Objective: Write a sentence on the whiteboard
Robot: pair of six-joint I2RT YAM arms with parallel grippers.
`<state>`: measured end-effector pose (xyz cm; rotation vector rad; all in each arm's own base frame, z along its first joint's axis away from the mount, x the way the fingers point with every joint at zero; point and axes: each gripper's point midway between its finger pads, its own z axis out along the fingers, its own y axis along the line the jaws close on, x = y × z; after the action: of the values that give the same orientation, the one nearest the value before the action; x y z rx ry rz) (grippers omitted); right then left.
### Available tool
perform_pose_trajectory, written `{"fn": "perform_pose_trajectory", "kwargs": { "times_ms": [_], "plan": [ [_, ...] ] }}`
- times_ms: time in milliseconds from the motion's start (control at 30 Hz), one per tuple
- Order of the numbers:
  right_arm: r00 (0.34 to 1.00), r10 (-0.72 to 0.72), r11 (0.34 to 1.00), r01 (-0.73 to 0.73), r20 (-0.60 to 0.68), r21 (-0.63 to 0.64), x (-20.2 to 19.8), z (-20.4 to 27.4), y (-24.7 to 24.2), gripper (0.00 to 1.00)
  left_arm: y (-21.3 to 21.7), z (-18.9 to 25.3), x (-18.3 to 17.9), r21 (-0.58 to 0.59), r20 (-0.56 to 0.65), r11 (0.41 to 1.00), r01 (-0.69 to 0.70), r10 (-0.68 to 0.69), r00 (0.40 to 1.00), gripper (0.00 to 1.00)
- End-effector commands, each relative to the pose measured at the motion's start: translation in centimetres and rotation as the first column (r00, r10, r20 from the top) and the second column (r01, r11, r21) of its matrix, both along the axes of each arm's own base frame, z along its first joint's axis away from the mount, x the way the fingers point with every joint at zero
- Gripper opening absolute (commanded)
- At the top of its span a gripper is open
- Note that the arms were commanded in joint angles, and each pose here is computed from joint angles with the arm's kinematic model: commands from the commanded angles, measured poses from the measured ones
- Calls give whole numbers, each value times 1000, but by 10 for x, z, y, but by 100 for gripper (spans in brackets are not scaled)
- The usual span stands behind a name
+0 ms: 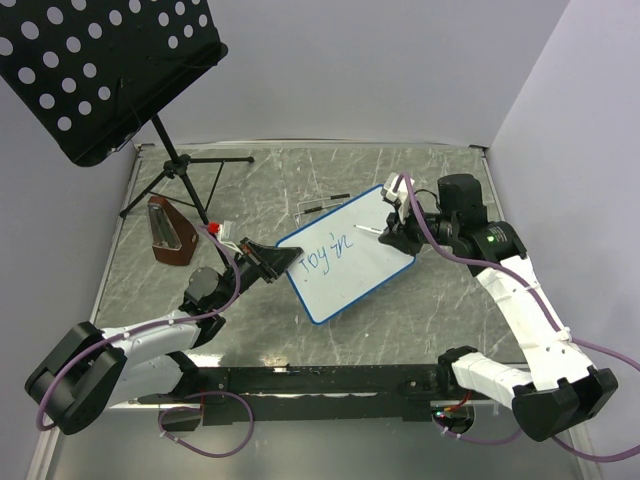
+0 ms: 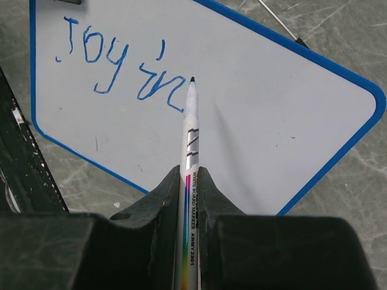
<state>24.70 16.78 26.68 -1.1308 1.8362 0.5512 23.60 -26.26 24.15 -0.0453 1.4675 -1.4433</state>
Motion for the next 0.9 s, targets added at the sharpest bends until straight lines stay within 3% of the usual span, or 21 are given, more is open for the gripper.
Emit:
{"fn": "perform_pose_trajectory", "kwargs": {
  "times_ms": [0, 167, 367, 867],
  "plan": [
    [999, -11, 1000, 11, 51, -2, 3, 7, -6, 0, 9, 58, -11, -140, 150, 990, 21, 0, 989, 1],
    [995, -68, 997, 71, 70, -33, 13, 4, -15, 0, 9, 58, -11, -143, 150, 990, 19, 2, 989, 1],
    [1000, -10, 1000, 11, 27, -21, 6, -2, -6, 0, 8, 59, -9, -145, 149, 989, 24, -2, 989, 1],
    [996, -90, 993, 89, -12, -80, 20, -22, -13, 0, 7, 61, -10, -158, 148, 987, 33, -9, 989, 1]
  ]
}}
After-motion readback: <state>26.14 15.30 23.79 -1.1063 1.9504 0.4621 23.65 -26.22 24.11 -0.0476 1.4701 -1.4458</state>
